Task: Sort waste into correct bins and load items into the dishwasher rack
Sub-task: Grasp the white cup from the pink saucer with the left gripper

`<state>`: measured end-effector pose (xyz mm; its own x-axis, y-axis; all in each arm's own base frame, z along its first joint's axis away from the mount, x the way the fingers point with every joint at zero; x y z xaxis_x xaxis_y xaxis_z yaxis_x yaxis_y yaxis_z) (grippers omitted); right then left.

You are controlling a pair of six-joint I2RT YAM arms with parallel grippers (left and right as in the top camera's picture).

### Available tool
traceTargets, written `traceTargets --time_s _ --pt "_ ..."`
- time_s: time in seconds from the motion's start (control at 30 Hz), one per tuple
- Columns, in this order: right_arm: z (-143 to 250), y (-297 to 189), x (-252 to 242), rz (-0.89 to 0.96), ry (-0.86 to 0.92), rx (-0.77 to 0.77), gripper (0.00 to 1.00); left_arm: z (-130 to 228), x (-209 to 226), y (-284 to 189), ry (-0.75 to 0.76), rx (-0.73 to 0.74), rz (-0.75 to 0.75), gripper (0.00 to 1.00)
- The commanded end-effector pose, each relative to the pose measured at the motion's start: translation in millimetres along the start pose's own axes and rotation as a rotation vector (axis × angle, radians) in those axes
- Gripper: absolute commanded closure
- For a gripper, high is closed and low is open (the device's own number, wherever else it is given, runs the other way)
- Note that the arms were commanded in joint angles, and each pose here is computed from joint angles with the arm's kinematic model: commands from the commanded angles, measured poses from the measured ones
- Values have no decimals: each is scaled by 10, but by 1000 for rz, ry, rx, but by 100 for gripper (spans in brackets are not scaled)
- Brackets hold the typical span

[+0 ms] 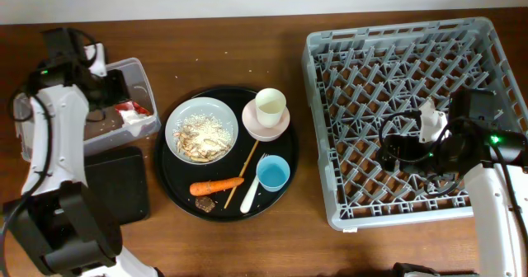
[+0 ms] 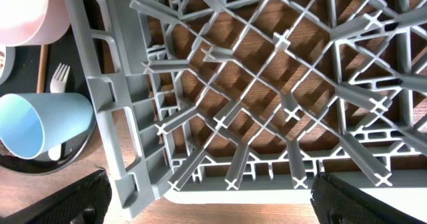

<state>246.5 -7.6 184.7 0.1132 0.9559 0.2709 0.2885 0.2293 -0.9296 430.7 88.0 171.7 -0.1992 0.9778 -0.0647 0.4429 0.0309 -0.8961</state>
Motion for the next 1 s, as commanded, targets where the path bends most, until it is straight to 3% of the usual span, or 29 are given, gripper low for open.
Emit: traceTargets --time_s 0.0,0.17,0.3,0.47,0.7,0.73,0.83,0.87,0.97 --pt "-43 -78 -7 14 -9 -29 1 42 -657 -2 43 17 190 50" --pt "-42 -78 -7 13 -8 -28 1 173 -1726 -105 238 -4 386 18" --pt "-42 -77 -7 13 -8 -28 1 378 -2523 -196 294 -14 491 18" --pt "-35 -77 -7 13 -7 -25 1 484 -2976 36 237 1 534 20" --pt "-36 -77 -8 13 -7 -26 1 765 -3024 498 264 81 420 32" --pt "-36 -77 -8 13 -7 -26 1 808 -3023 542 266 98 414 38" --pt "-35 -77 -7 13 -7 -25 1 871 -3003 588 269 123 398 75" --pt "-34 -77 -7 13 -7 -25 1 872 -2986 592 269 123 388 81" --pt "-35 -77 -8 13 -7 -25 1 942 -2869 622 271 154 324 87"
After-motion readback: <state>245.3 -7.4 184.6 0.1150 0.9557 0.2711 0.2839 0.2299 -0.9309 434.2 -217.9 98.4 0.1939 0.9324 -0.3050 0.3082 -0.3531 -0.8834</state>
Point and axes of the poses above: each gripper's point midway between its finger pads, its own y axis out along the fingers, its own x axis along the line the jaws close on, z = x × y, the point moved 2 cm from there along -y, back along the fingers
